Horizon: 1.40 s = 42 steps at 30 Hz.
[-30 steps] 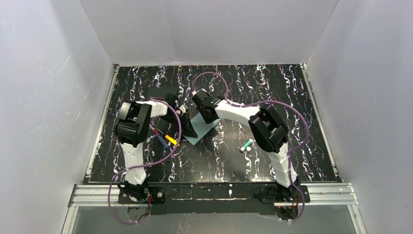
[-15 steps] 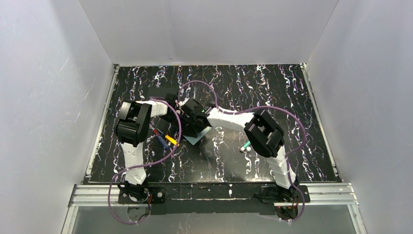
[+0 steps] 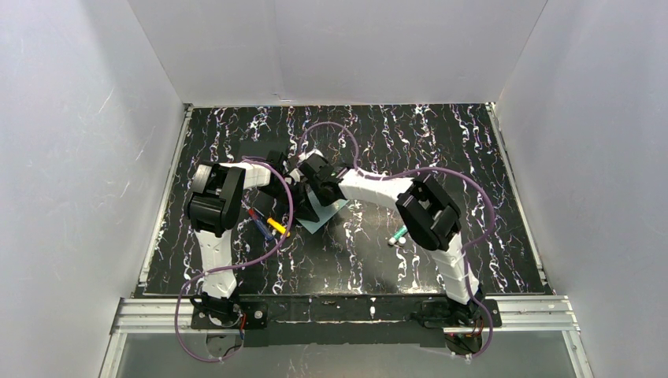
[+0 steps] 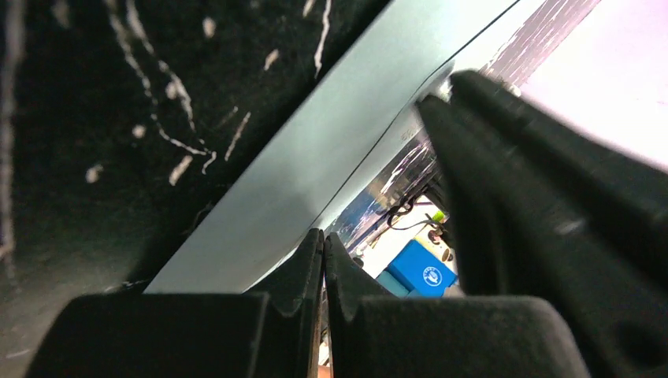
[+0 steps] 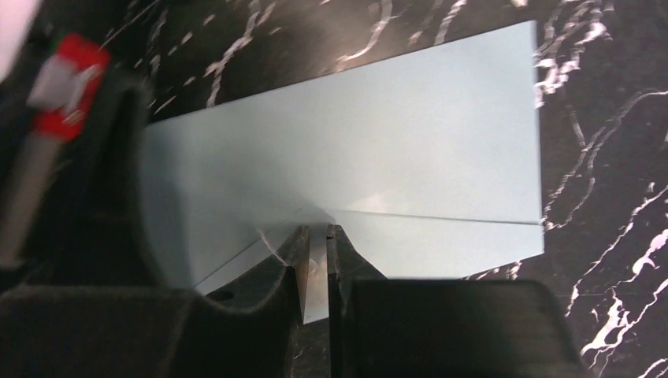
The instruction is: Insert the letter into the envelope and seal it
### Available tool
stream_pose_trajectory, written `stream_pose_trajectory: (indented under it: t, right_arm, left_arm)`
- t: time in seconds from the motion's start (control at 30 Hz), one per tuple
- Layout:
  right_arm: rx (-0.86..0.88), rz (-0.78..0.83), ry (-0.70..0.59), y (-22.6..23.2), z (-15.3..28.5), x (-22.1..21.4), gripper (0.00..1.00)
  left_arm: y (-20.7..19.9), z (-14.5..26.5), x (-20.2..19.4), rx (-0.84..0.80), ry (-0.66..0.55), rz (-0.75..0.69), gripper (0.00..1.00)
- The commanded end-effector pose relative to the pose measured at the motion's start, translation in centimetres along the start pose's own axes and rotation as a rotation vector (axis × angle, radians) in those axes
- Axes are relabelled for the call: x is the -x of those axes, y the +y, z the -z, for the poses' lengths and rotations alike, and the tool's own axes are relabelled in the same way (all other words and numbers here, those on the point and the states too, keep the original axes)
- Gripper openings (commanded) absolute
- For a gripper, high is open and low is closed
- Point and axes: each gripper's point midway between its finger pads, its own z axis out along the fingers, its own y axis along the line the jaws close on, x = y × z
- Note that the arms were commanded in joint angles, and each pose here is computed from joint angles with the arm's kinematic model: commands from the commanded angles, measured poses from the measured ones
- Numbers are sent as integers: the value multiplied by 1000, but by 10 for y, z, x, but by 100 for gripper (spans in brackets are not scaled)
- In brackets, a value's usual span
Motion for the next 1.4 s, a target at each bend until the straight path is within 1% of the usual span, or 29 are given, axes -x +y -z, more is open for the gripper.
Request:
stream_pose_trajectory:
  t: [0.0, 0.1, 0.2, 0.3, 0.37, 0.47, 0.57, 0.6, 0.63, 0.73, 0.87, 1.03, 1.13, 1.23, 1.37]
  right_arm:
    - [-141, -98, 15, -50, -23, -4, 21]
    - [-102, -150, 13, -52, -15, 8, 23]
    - [-52, -187, -42, -51, 13, 31, 26]
    - [-26, -273, -76, -62, 46, 44, 33]
    - [-40, -336, -68, -78, 64, 39, 38]
    - [-114, -440, -25, -111, 86, 14, 44]
    - [-222, -529, 30, -145, 105, -26, 51]
    - [-257, -553, 62, -154, 109, -45, 53]
    - [-280, -599, 80, -161, 115, -57, 55]
    - [-306, -711, 111, -175, 127, -89, 60]
    - [-315, -839, 162, -175, 132, -122, 63]
    - [-257, -975, 260, -154, 121, -153, 63]
    - [-235, -1040, 275, -146, 113, -160, 63]
    - [-230, -1108, 242, -146, 105, -157, 63]
    - [-242, -1153, 257, -145, 92, -162, 57]
  left_arm:
    - [53, -14, -18, 161, 64, 203, 0]
    - [50, -12, -17, 154, 60, 200, 0]
    - [40, -8, -13, 133, 44, 172, 0]
    - [20, 2, -6, 89, 19, 102, 0]
    - [2, 14, -1, 58, -14, 37, 6]
    - [-30, 37, 3, 15, -65, -64, 15]
    - [-54, 58, 5, -1, -119, -147, 23]
    - [-59, 64, 4, -4, -135, -170, 26]
    - [-63, 69, 4, -3, -154, -189, 30]
    - [-71, 81, 1, -1, -200, -232, 38]
    - [-66, 90, 2, 55, -265, -246, 47]
    - [-54, 98, 4, 138, -325, -254, 55]
    - [-49, 100, 5, 162, -341, -251, 57]
    - [-48, 100, 4, 167, -343, -250, 58]
    - [-46, 99, 4, 169, -340, -239, 58]
